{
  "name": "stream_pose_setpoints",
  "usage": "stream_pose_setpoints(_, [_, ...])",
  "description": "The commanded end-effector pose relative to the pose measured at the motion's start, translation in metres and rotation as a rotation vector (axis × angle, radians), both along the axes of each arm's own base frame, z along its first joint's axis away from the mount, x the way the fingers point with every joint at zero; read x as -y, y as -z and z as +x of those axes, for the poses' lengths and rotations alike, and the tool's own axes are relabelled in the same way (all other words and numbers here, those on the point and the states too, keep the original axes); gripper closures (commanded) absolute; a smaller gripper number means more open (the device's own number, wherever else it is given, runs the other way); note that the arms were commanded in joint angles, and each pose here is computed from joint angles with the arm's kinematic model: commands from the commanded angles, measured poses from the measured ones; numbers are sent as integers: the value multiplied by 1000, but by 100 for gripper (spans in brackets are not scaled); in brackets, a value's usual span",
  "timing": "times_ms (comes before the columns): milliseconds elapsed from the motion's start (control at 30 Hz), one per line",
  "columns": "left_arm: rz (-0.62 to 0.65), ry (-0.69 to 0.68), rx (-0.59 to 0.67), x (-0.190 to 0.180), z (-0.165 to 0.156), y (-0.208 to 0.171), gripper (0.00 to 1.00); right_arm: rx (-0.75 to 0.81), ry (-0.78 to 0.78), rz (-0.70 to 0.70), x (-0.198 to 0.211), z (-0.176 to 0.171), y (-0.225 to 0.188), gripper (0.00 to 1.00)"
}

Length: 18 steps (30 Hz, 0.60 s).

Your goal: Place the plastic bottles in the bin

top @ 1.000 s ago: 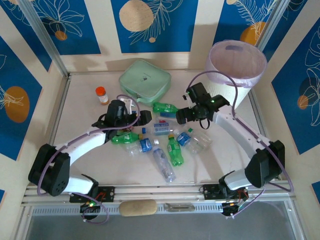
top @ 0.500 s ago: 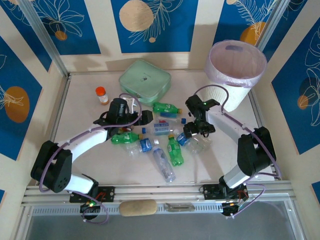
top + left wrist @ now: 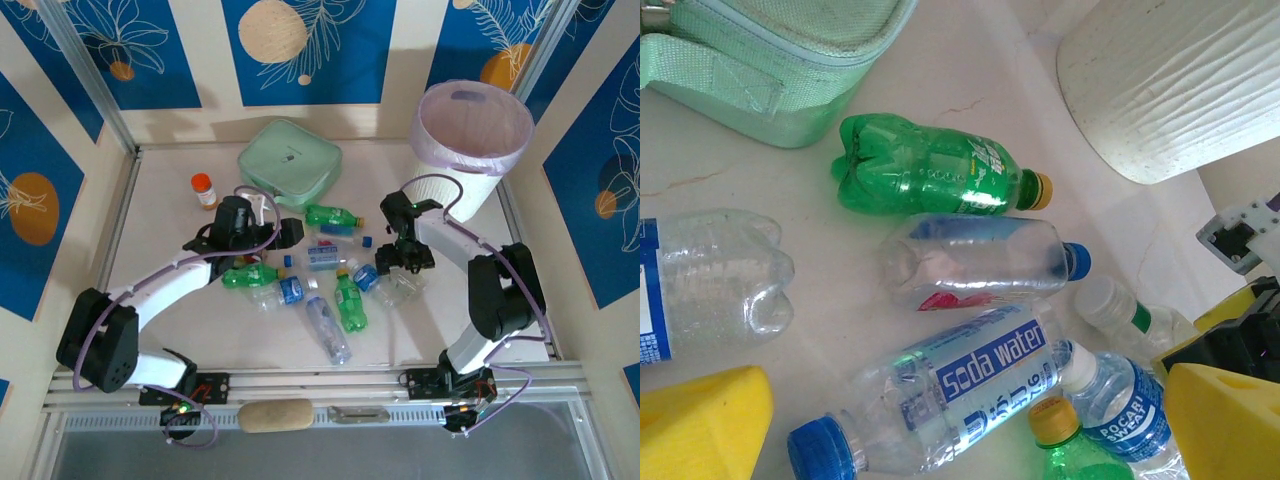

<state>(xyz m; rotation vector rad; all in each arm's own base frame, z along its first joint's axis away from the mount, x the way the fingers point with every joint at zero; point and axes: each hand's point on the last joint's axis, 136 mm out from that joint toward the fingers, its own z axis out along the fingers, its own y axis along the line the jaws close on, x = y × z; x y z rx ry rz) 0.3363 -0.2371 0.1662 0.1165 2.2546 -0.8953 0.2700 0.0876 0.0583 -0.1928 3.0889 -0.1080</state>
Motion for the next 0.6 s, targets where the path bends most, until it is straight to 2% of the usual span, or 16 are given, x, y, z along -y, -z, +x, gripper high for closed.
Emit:
stream_pose_setpoints(0, [3,-2,11,-1,-4,-2,0,-20,19,-12,2,-1,8,15])
stream_pose_setpoints(567, [5,-4,11,-2,-4,0,0,-71,25,1,-4,2,31,15])
